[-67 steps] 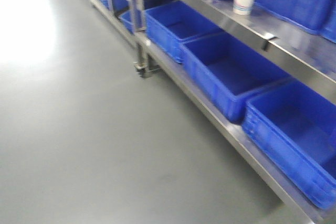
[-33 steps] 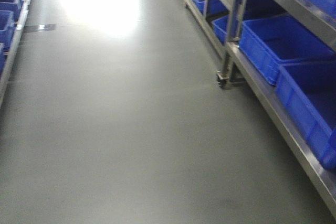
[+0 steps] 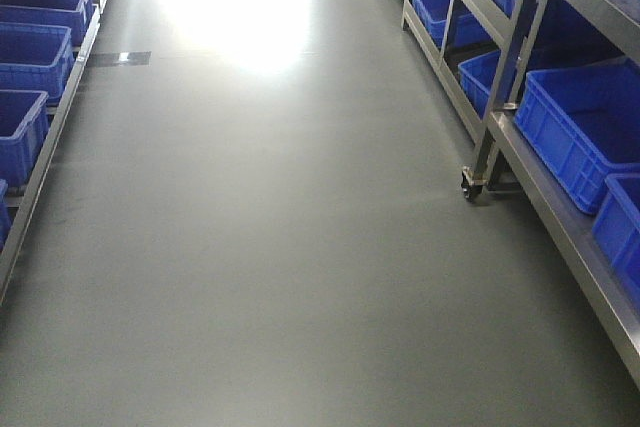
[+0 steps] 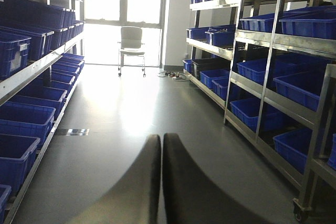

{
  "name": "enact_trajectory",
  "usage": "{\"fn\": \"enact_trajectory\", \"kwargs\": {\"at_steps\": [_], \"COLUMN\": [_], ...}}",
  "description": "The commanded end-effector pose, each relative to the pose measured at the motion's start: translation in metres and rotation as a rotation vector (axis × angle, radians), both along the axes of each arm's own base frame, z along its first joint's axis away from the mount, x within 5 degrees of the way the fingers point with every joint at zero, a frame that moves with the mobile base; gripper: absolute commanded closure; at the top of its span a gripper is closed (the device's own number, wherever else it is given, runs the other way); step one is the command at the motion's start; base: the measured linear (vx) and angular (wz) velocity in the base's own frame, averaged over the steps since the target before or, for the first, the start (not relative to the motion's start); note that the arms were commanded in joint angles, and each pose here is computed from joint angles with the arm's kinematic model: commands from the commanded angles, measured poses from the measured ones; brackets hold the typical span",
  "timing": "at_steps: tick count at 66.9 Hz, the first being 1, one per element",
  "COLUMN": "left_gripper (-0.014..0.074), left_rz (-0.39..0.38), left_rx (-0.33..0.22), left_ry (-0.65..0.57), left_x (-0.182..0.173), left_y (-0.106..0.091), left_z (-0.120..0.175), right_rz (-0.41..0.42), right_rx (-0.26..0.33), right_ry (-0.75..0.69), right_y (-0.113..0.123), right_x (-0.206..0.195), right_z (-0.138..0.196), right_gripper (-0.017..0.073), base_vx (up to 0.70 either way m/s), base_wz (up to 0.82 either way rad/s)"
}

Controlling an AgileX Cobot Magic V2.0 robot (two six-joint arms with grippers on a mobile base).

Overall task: Pour parts from conveyor to right shelf
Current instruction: 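Turn and drive down the aisle between the blue-bin shelves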

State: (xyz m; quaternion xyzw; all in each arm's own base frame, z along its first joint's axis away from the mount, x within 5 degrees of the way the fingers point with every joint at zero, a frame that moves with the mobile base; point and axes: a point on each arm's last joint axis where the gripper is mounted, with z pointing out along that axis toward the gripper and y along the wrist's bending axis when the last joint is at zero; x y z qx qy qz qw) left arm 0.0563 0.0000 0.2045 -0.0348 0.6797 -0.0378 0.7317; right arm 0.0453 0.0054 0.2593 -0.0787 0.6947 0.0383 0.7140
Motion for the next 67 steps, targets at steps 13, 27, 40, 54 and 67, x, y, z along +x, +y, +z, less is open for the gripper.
{"fn": "enact_trajectory", "kwargs": {"at_steps": [13,27,40,54,67], "left_gripper": [0.06,0.06,0.06,0.06,0.06], "left_rz": [-0.006,-0.006,-0.006,-0.006,-0.006], "left_rx": [-0.015,-0.015,-0.015,-0.015,-0.015], "left_ry": [-0.061,-0.061,-0.061,-0.061,-0.061], "left_x": [-0.0002,-0.0002,-0.0002,-0.0002,-0.0002], "left_y": [-0.0004,-0.0004,-0.0004,-0.0004,-0.0004], "left_z": [-0.0015,-0.0015,-0.0015,-0.0015,-0.0015], "right_rz": [0.007,0.007,0.007,0.007,0.007], "right_rx": [-0.006,-0.006,-0.006,-0.006,-0.006], "right_ry": [-0.092,-0.092,-0.092,-0.092,-0.092], "right_y": [0.0007,0.0007,0.0007,0.0007,0.0007], "right_x": [-0.0014,-0.0014,-0.0014,-0.0014,-0.0014], "right_z": [0.0146,0.0146,0.0146,0.0146,0.0146], "right_gripper": [0.0564,0.0564,0.0564,0.0564,0.0564], "base_vx": [0.42,0.48,0.52,0.56,0.59], "base_wz": [-0.05,-0.04,0.02,0.13,0.2]}}
